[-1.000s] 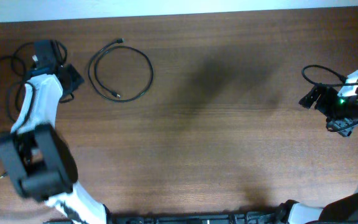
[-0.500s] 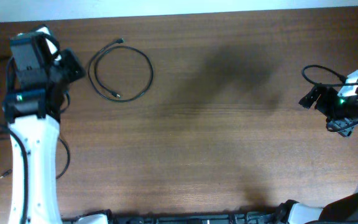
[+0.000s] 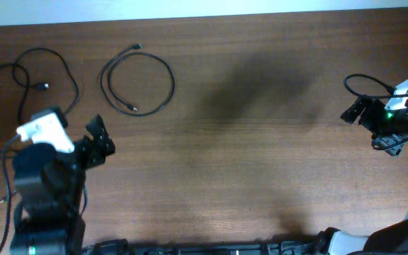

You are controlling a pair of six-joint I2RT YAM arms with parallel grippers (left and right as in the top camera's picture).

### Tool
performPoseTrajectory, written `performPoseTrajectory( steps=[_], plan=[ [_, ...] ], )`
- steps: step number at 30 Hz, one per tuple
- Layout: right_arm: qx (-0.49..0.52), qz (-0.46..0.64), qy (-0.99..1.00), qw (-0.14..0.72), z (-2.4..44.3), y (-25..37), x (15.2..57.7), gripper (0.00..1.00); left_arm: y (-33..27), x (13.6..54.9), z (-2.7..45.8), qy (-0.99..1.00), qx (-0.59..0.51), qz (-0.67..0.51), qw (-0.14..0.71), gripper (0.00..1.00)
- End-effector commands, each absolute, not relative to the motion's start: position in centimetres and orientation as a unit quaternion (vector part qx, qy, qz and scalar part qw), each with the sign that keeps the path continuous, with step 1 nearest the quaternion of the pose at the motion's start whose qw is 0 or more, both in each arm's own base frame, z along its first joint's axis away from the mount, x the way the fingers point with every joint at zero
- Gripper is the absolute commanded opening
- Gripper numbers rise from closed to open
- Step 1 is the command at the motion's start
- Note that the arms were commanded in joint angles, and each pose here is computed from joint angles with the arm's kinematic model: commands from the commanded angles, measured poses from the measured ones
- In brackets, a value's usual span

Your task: Untangle cables

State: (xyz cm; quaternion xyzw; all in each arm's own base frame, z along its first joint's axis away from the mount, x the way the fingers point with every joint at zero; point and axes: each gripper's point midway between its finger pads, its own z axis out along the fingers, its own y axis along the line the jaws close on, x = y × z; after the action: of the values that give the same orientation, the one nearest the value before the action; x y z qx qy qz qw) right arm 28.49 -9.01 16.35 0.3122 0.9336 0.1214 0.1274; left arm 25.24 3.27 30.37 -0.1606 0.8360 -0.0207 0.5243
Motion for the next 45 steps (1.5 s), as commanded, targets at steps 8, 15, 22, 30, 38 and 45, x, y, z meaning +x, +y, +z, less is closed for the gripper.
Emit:
performPoseTrajectory(
  steps=[8, 15, 22, 30, 38, 45],
  plan=[
    [0.315, 0.122, 0.932, 0.128, 16.4, -9.1, 28.6, 0.99, 3.4, 22.4, 27.9, 0.861, -0.166, -0.004, 0.480, 0.99],
    [0.315, 0.122, 0.932, 0.128, 16.4, -9.1, 28.6, 0.99, 3.3, 20.8, 26.7, 0.876, -0.167, -0.001, 0.453, 0.99],
    [0.315, 0.122, 0.932, 0.128, 16.4, -9.1, 28.6, 0.99, 3.0, 18.0, 27.3, 0.865, -0.166, -0.003, 0.473, 0.99],
    [0.315, 0.122, 0.932, 0.128, 16.4, -9.1, 28.6, 0.99, 2.6, 14.3, 29.5, 0.823, -0.161, -0.010, 0.544, 0.99],
    [0.315, 0.122, 0.932, 0.128, 16.4, -9.1, 28.6, 0.99, 2.1, 11.7, 27.8, 0.834, -0.155, -0.014, 0.530, 0.99],
    [0.315, 0.122, 0.932, 0.128, 16.4, -9.1, 28.6, 0.99, 1.6, 10.1, 27.1, 0.834, -0.142, -0.027, 0.533, 0.99]
  ],
)
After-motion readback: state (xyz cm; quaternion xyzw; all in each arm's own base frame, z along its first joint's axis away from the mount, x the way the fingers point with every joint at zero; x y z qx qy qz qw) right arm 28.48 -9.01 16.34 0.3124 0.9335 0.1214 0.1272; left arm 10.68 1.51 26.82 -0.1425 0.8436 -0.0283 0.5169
